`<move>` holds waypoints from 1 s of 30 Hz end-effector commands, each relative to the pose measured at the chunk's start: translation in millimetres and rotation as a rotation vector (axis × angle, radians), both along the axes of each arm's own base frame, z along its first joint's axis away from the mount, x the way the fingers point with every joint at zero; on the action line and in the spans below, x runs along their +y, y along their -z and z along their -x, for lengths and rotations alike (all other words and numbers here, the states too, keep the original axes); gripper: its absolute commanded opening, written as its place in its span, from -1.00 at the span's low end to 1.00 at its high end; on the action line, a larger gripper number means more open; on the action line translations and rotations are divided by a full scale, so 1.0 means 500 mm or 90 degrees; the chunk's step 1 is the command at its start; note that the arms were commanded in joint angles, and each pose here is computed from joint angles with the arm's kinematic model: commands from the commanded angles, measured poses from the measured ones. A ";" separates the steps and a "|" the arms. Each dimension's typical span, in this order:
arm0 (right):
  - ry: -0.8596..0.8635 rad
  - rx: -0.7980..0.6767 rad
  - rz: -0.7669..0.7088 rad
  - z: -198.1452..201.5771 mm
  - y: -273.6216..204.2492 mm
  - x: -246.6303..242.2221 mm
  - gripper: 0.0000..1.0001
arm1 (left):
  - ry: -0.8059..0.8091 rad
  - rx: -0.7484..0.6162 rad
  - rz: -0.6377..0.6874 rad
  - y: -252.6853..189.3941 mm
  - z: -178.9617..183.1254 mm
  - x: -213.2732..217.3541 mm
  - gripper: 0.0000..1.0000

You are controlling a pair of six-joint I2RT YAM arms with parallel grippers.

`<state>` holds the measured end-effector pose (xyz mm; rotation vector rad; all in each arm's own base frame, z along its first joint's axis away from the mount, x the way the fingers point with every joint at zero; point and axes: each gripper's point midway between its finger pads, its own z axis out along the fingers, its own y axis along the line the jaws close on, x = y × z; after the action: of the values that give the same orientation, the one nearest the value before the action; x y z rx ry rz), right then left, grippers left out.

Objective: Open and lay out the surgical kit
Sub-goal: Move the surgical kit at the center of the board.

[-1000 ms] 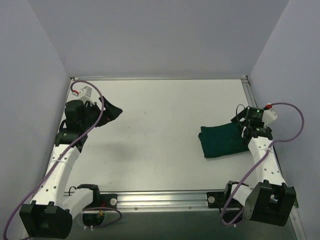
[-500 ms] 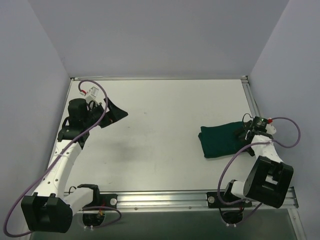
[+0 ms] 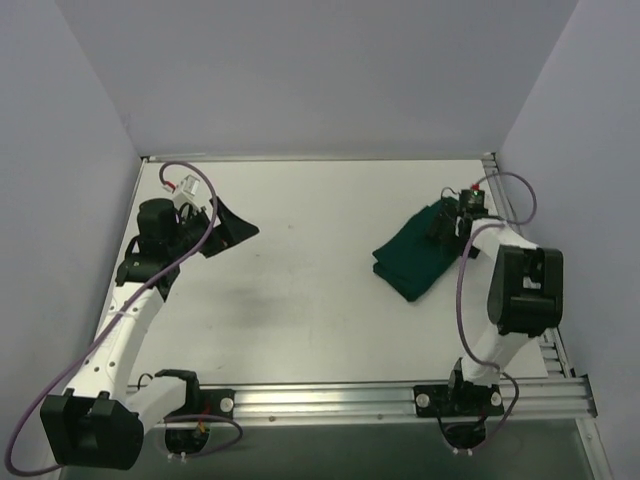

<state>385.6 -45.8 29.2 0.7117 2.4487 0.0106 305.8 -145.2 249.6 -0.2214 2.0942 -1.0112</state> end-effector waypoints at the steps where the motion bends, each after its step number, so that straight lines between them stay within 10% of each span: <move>1: -0.125 0.075 0.005 -0.033 0.050 0.089 0.81 | -0.018 -0.047 -0.013 -0.040 0.002 0.011 0.83; 19: -0.538 0.094 -0.011 -0.103 0.128 0.520 0.69 | 0.056 0.038 -0.008 0.077 -0.019 -0.071 0.67; 30: -0.451 -0.025 0.005 -0.126 -0.035 0.502 0.99 | 0.077 0.122 -0.014 0.201 -0.055 -0.176 0.76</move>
<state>476.7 241.2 32.0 -0.2584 2.4478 0.3993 316.6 -220.9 145.4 -0.1834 2.3783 -1.0518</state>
